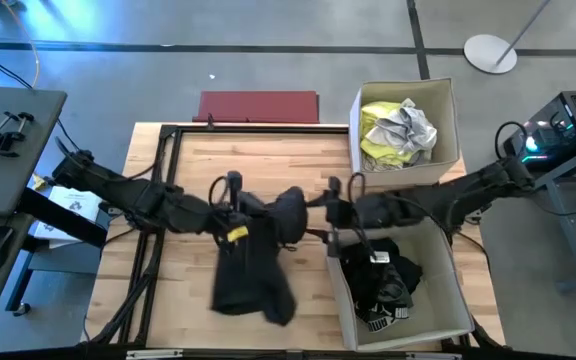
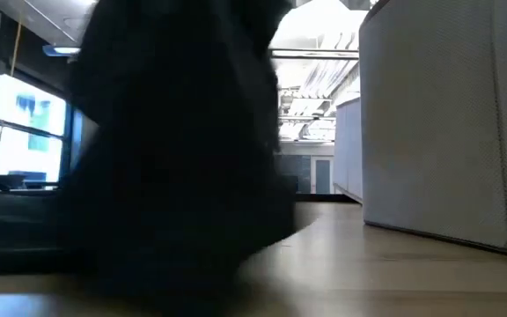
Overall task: Sort clothes
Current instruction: Put the black shorts in the bottom white bin
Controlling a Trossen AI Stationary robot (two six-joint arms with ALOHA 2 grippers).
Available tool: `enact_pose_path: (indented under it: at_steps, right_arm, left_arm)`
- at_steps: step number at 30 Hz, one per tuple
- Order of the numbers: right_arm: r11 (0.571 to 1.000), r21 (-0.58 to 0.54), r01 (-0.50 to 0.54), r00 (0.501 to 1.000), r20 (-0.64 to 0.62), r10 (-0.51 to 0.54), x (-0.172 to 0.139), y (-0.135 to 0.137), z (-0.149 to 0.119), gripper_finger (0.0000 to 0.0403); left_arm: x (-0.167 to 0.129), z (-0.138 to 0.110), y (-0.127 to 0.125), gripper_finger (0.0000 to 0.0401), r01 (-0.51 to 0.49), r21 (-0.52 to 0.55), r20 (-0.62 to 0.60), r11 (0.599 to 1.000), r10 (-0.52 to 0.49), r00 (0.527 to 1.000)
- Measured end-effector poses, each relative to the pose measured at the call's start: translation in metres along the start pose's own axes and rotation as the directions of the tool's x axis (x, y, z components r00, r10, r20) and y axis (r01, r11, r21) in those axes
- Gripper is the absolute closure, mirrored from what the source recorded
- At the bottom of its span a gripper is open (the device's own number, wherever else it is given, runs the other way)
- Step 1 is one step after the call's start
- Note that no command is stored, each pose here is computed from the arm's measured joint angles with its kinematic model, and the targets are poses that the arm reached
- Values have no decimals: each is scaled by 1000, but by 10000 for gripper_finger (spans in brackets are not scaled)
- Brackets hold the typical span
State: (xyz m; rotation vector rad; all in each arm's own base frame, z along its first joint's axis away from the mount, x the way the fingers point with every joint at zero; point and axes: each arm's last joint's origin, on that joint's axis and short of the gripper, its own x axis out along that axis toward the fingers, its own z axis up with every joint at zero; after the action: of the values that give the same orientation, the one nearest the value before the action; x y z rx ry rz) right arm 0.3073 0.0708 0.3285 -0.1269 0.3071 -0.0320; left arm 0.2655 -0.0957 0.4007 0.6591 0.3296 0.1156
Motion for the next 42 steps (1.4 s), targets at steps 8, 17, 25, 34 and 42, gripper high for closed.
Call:
enact_pose_path:
  at_steps: [8,17,25,34,42]
  right_arm:
    - [981,23,-191,972,145,185,56,-30,-11,96]
    - [905,-58,-421,851,319,416,85,-37,-18,96]
    - [953,-28,-302,852,441,283,83,-41,-9,184]
    - [978,-1,-210,840,511,181,66,-45,8,385]
    - [994,-26,104,794,604,-67,11,-40,47,396]
  left_arm:
    - [-6,22,39,400,-115,91,119,989,104,987]
    - [6,19,68,401,-175,95,166,980,157,973]
    - [26,11,70,401,-167,-2,107,986,166,980]
    - [35,1,54,338,0,-137,33,991,4,999]
    - [-17,-19,53,225,84,-300,-151,950,-135,979]
